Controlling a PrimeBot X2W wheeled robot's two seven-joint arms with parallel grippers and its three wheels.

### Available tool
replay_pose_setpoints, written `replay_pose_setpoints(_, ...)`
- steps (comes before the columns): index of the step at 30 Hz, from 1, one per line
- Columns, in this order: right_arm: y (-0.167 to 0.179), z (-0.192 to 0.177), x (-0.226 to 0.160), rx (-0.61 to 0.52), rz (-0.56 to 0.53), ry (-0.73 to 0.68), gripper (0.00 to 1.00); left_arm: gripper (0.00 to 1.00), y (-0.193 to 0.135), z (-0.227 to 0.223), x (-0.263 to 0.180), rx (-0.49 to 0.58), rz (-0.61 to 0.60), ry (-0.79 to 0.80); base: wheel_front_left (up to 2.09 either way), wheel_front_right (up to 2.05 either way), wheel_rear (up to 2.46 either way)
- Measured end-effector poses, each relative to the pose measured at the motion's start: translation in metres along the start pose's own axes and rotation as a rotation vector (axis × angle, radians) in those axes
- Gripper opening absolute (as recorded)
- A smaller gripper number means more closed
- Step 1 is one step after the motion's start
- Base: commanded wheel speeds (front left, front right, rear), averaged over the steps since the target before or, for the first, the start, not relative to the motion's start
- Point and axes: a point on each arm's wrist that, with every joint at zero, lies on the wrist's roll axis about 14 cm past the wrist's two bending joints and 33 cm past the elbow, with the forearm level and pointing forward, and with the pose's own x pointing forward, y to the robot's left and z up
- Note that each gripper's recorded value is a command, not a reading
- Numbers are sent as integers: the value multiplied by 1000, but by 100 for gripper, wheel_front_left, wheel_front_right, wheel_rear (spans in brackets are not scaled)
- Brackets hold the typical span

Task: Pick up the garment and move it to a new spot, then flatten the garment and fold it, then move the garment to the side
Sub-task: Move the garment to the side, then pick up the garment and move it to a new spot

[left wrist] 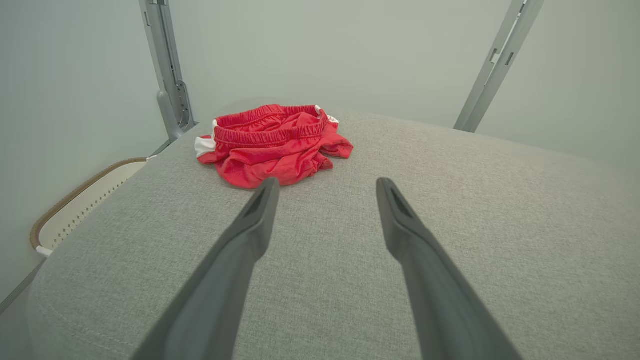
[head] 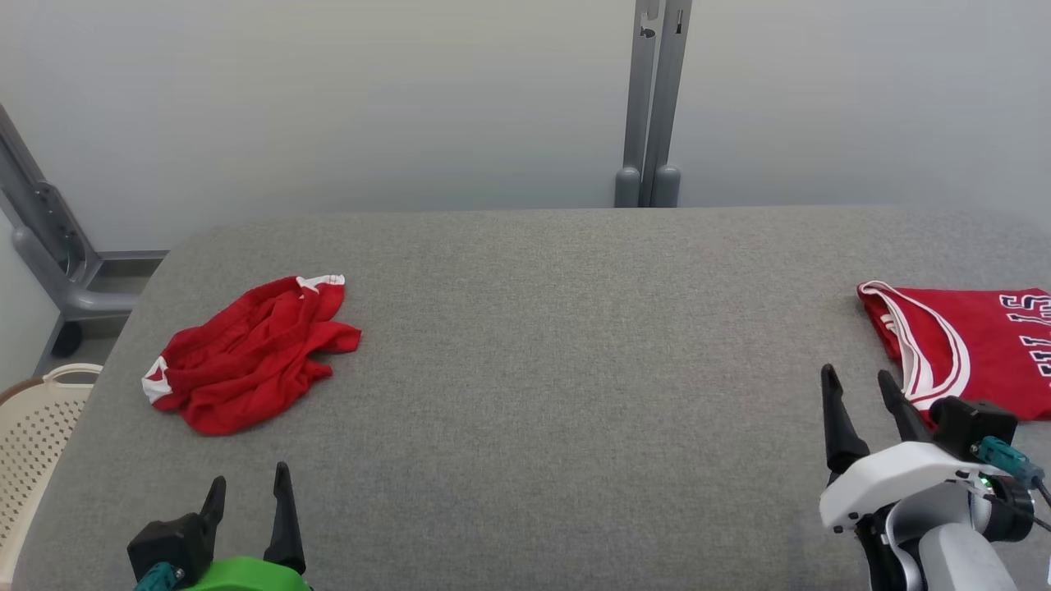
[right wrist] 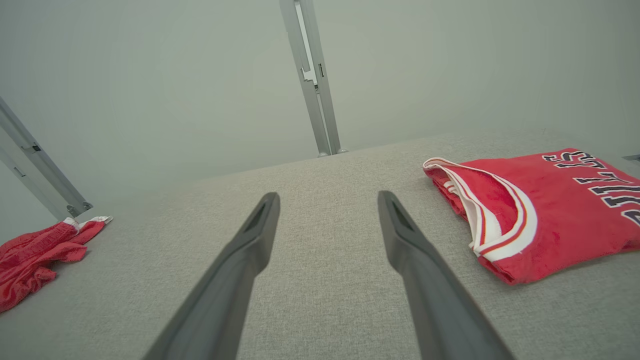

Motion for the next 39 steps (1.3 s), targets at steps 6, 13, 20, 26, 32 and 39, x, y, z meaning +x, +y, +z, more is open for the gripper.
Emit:
replay_pose_setpoints(6,17,-13,-11,32,50,30,100,100,6,1,-12,-5,-4,-31,0,0,0)
replay_pose_setpoints(13,30,-35,-28,34,90,89,100,100,15,0,-25,-13,5,-44,0,0,0)
replay_pose_setpoints(20,45,-56,-41,25,136,162,100,100,24,-6,-32,-28,19,-21,0,0,0)
replay_pose_setpoints(26,53,-65,-49,18,163,201,100,100,27,-3,-32,-17,13,-32,0,0,0)
replay_pose_setpoints(32,53,-65,-49,28,162,201,100,100,24,-6,-33,-14,8,-10,0,0,0)
replay_pose_setpoints(39,51,-69,-49,36,154,216,100,100,25,-10,-35,-11,9,10,0,0,0)
